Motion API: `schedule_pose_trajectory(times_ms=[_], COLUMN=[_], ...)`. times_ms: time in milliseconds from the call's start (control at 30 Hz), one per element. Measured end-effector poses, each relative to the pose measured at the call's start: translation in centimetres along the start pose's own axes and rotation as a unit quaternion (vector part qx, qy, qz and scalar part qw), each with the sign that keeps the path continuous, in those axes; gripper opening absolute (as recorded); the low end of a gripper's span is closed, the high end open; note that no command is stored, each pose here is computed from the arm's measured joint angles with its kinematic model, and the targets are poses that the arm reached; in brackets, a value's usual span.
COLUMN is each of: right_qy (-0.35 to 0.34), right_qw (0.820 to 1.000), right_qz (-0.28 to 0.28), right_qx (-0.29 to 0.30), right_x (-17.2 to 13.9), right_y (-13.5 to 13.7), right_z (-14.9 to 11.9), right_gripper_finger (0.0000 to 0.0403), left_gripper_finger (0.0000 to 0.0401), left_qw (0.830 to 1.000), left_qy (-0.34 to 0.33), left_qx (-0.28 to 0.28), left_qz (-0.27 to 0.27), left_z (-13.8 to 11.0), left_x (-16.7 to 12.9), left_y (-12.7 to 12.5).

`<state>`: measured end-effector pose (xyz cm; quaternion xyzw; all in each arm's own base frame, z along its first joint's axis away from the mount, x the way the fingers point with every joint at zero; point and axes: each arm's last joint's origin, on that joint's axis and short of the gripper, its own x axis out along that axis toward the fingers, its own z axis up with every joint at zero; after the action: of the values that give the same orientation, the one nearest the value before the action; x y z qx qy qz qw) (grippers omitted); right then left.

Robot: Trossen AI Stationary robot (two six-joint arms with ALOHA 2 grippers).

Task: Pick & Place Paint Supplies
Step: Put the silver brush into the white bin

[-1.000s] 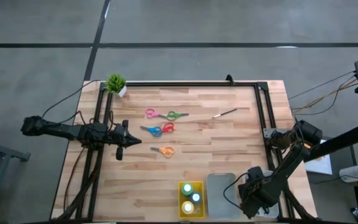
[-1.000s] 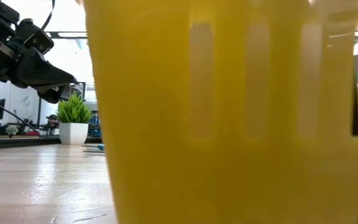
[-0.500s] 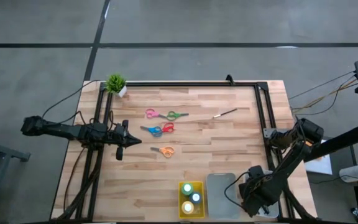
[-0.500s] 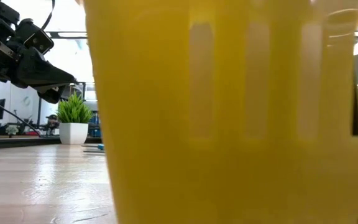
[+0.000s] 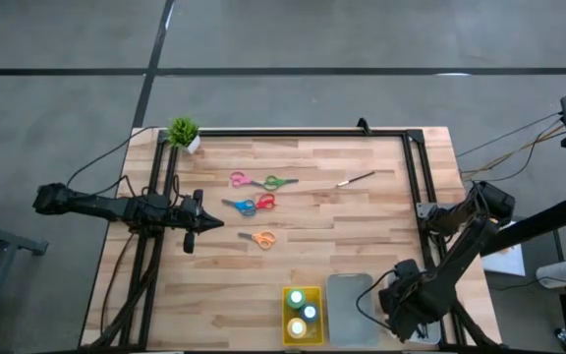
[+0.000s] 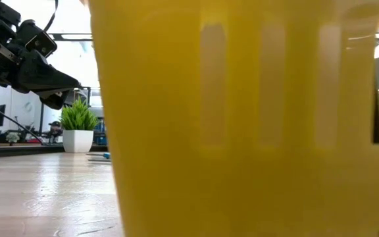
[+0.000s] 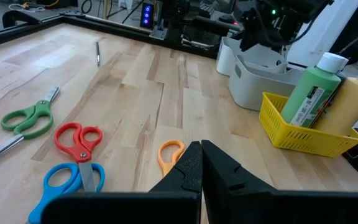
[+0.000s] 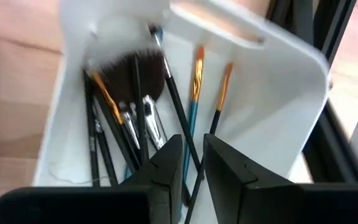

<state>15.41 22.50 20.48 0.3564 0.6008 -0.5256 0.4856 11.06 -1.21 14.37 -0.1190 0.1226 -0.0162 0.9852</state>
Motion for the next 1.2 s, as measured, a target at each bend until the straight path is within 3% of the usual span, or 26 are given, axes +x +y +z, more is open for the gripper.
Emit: schedule_pose_trajectory(times_ms=[133,467,867,1200], right_qy=[-0.032,-0.132,-0.242,-0.245], right_qw=[0.999,0.979,0.932,0.911], right_qz=[0.03,0.11,0.121,0.164], right_qx=[-0.011,-0.106,-0.24,-0.288], right_x=[-1.5,-4.4,-5.1,-5.1], right_y=[-1.0,-3.6,-4.1,-3.4], right_z=[0.9,4.7,12.5,19.6], right_gripper_finger=[0.0061,0.0061,0.0061,0.0061], left_gripper_finger=[0.0,0.0,0.0,0.0], left_qw=[1.0,1.0,1.0,1.0], left_qy=[0.0,0.0,0.0,0.0], left_qx=[0.0,0.0,0.0,0.0], left_qz=[0.0,0.0,0.0,0.0], left_z=[0.0,0.0,0.0,0.0], left_x=[0.0,0.0,0.0,0.0], left_y=[0.0,0.0,0.0,0.0])
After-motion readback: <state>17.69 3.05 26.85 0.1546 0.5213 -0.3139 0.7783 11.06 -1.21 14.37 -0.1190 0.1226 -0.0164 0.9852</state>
